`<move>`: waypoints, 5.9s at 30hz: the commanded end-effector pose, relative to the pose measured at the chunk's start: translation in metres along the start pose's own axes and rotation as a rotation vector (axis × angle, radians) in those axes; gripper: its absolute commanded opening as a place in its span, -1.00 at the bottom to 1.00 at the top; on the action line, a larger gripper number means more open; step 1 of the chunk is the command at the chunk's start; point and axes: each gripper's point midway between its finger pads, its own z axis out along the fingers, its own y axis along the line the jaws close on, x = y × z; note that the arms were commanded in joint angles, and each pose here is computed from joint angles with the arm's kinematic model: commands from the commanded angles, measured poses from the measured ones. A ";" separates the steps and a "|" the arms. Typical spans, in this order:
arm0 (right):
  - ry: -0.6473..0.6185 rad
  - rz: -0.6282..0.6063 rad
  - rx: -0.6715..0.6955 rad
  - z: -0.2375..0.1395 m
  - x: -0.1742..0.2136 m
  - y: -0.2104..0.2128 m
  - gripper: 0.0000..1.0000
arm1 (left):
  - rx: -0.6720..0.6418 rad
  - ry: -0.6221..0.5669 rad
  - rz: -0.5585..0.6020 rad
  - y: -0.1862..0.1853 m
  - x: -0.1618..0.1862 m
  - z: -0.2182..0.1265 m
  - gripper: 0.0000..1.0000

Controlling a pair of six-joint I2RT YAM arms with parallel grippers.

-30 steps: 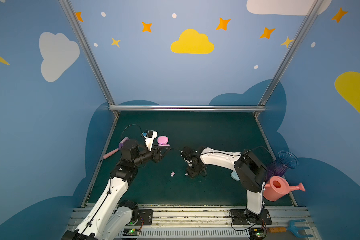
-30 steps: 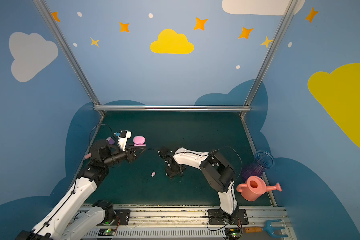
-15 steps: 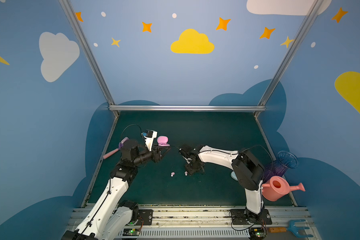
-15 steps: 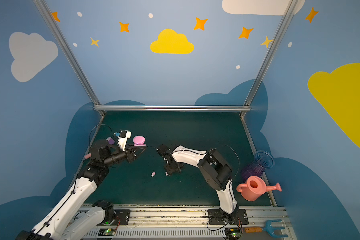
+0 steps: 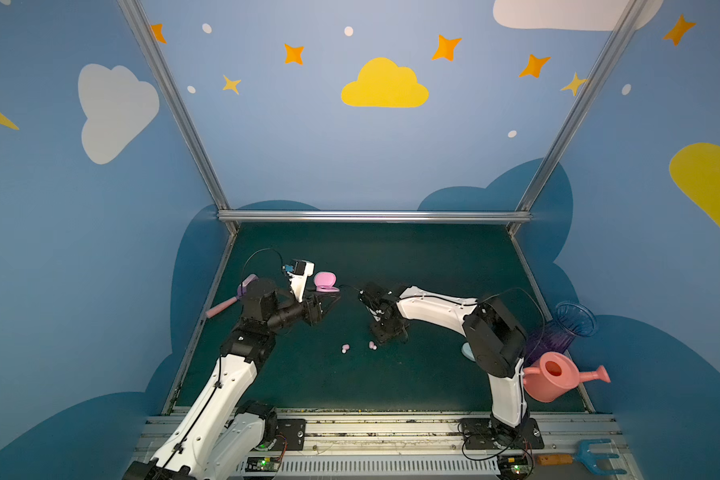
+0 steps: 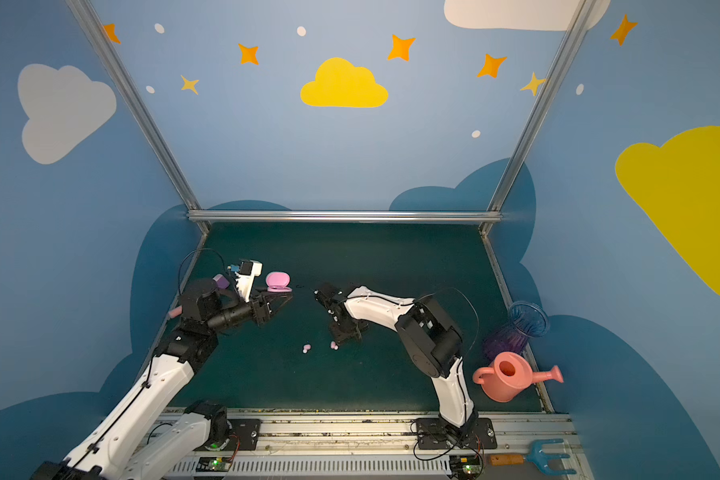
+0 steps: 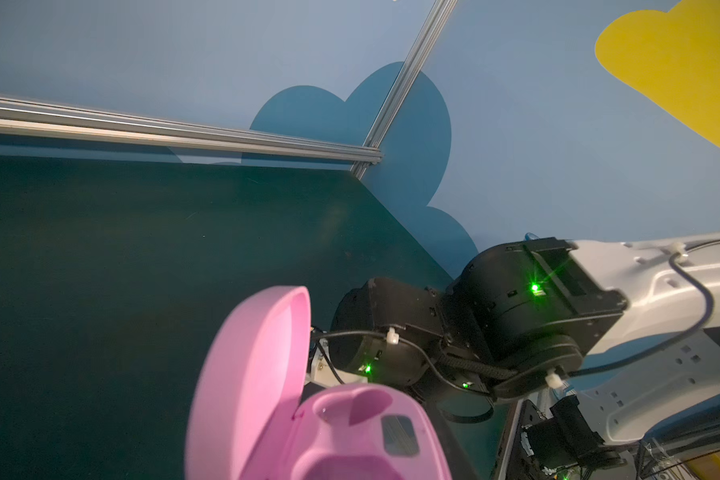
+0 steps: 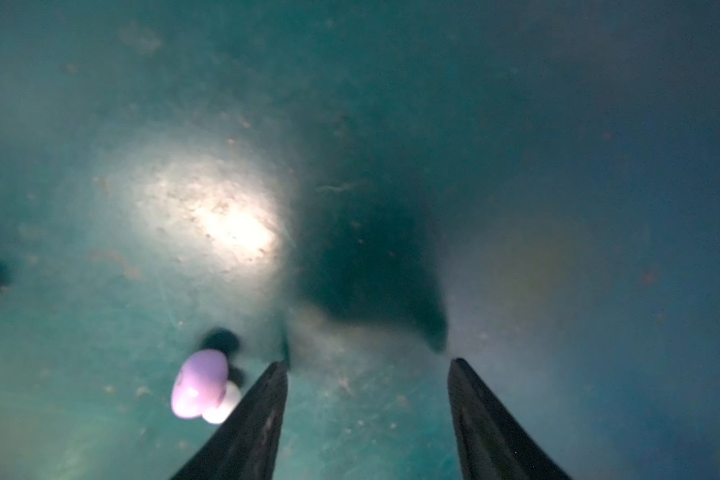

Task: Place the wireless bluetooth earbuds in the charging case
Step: 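Center the right gripper fingers over the nearer pink earbud, then close the right gripper on the pink earbud and lift it, then carry the earbud to the case while the left gripper brings the case closer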

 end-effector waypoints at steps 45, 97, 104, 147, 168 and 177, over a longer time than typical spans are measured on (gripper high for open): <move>0.113 0.159 -0.145 0.018 0.009 0.060 -0.37 | 0.041 -0.067 0.036 -0.014 -0.020 -0.006 -0.79; -0.502 0.295 -0.634 -0.234 0.024 -0.016 -0.75 | 0.297 -0.082 0.211 -0.094 0.006 0.039 -0.79; -0.625 0.263 -0.755 -0.304 0.050 -0.023 -0.74 | 0.451 -0.063 0.262 -0.124 0.010 0.069 -0.79; -0.655 0.288 -0.986 -0.329 0.058 -0.023 -0.75 | 0.807 -0.097 0.438 -0.209 0.015 0.092 -0.78; -0.589 0.310 -0.957 -0.305 0.061 -0.023 -0.68 | 0.798 -0.127 0.459 -0.213 0.007 0.085 -0.79; -0.610 0.305 -0.916 -0.310 0.060 -0.028 -0.01 | 0.804 -0.118 0.448 -0.212 0.010 0.087 -0.79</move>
